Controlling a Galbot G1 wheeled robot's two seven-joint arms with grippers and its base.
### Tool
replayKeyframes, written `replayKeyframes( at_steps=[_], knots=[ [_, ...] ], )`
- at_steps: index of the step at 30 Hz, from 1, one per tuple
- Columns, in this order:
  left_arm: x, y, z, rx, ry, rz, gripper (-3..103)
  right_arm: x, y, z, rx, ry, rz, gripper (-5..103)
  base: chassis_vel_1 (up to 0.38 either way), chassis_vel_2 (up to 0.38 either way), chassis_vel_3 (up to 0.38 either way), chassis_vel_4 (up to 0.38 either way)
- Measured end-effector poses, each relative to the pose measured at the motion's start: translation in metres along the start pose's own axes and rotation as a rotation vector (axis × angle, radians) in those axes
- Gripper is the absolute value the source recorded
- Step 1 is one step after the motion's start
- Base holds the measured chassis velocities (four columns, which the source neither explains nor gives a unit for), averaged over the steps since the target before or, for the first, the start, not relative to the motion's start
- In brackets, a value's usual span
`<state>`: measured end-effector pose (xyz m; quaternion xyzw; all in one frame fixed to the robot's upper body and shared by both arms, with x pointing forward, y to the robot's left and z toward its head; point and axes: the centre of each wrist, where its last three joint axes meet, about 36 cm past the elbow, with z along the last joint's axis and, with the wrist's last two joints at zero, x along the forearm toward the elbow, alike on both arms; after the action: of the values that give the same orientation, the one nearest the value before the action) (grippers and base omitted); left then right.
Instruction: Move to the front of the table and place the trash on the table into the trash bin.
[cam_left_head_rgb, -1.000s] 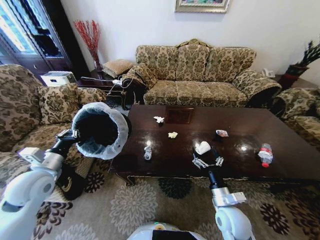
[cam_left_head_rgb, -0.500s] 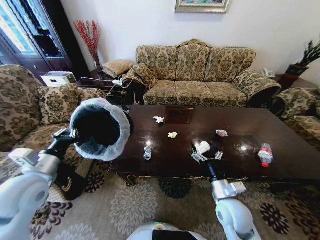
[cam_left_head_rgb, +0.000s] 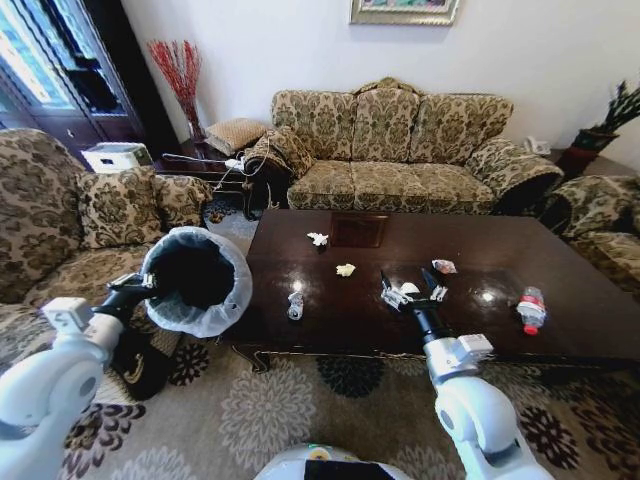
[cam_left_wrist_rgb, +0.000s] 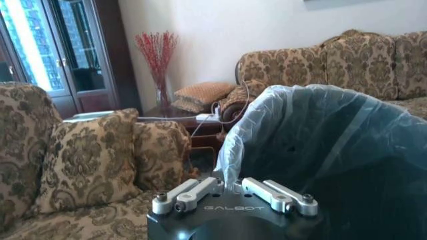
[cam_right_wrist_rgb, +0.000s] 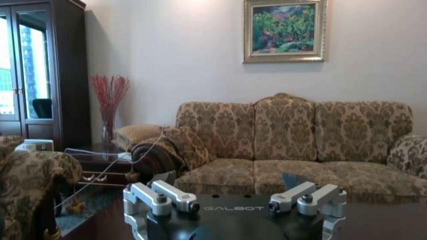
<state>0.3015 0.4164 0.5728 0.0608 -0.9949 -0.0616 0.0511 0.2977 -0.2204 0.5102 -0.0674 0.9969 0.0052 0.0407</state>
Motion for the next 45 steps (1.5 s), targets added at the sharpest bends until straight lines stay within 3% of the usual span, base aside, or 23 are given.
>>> replayKeyframes(
  at_steps=[5,15,25,28,37,45],
  knots=[
    [-0.001,-0.006,0.006,0.018,0.013,0.01,2,-0.006,0.0,0.018,0.005,0.033,-0.063,100,0.0,0.0,0.0,0.0],
    [-0.001,-0.01,0.015,0.043,0.035,0.012,2,-0.019,-0.003,0.127,0.028,0.194,-0.414,100,0.0,0.0,0.0,0.0],
    [0.001,-0.014,0.012,0.052,0.019,0.013,2,-0.027,-0.003,0.136,0.036,0.194,-0.474,100,0.0,0.0,0.0,0.0],
    [-0.002,-0.014,0.014,0.058,0.019,0.013,2,-0.065,-0.002,0.136,0.071,0.142,-0.595,100,0.0,0.0,0.0,0.0],
    [-0.005,-0.013,0.017,0.065,0.024,0.01,2,-0.077,0.0,0.147,0.081,0.171,-0.638,100,0.0,0.0,0.0,0.0],
    [-0.011,-0.009,0.018,0.046,0.036,0.003,2,-0.081,0.045,0.182,0.096,0.183,-0.631,100,0.0,0.0,0.0,0.0]
  ],
)
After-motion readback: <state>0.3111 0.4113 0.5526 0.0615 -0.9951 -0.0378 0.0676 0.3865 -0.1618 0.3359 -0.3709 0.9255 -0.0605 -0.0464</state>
